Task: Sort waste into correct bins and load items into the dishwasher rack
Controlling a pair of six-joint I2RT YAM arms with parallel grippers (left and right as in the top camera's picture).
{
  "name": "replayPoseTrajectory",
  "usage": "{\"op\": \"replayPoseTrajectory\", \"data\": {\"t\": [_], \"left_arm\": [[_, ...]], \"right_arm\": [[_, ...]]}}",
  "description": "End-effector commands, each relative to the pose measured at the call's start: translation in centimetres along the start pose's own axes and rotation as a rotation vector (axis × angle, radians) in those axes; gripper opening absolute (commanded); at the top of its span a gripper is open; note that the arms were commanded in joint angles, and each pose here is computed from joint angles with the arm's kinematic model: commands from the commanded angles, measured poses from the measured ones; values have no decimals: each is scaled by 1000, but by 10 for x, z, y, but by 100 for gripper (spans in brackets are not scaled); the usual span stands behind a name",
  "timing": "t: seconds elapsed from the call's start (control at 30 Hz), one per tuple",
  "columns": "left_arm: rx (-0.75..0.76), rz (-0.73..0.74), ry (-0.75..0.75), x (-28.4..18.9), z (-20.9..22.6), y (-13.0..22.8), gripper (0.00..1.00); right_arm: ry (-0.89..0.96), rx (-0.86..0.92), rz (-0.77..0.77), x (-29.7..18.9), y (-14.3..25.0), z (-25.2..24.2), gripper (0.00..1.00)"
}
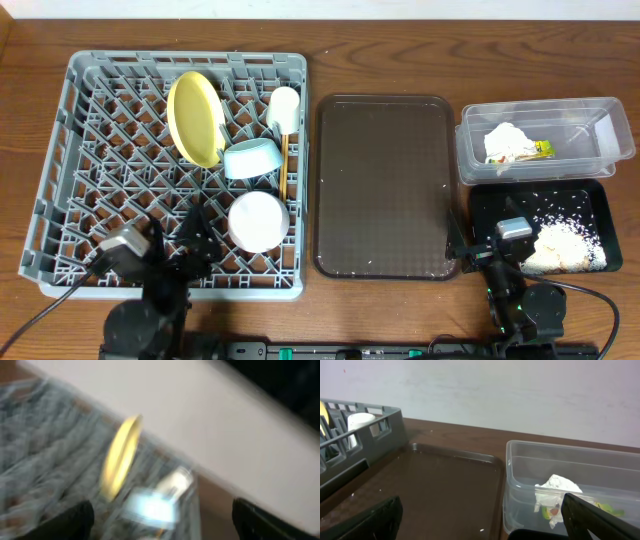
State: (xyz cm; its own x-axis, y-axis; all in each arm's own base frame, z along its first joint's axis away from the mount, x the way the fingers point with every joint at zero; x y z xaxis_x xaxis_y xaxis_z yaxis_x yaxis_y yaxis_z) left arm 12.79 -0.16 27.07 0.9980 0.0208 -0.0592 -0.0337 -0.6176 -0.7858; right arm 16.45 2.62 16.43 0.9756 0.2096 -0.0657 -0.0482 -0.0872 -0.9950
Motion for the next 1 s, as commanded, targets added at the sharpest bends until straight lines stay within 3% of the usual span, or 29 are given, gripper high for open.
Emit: {"op": "replayPoseTrajectory", "data": {"t": [0.0,0.23,0.53,0.97], "left_arm": [[-60,-60,129,5,-4,3,90],[-58,-263,304,18,0,7,90],[-24,-225,264,35,26,41,90],[455,-25,87,44,54,77,90]], "right_arm": [[0,-1,-1,0,0,0,99],[0,-1,-1,0,0,0,99],[0,-1,-1,0,0,0,99],[0,-1,-1,0,0,0,99]]}}
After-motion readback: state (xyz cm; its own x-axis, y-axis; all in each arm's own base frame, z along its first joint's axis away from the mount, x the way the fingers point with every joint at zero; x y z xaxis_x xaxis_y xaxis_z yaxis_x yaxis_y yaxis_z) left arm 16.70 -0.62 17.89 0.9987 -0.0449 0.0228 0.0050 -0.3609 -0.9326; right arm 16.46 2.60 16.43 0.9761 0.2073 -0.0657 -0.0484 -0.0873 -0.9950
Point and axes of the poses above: each gripper's point midway between its finger pads, its own x axis out along the fingers, its own z axis along the line the jaws close on, y = z × x, the point moved 8 cm from there along -x, back along the fingers, and after that the axes turned 3 degrees about -x, right-handed, at the moved point
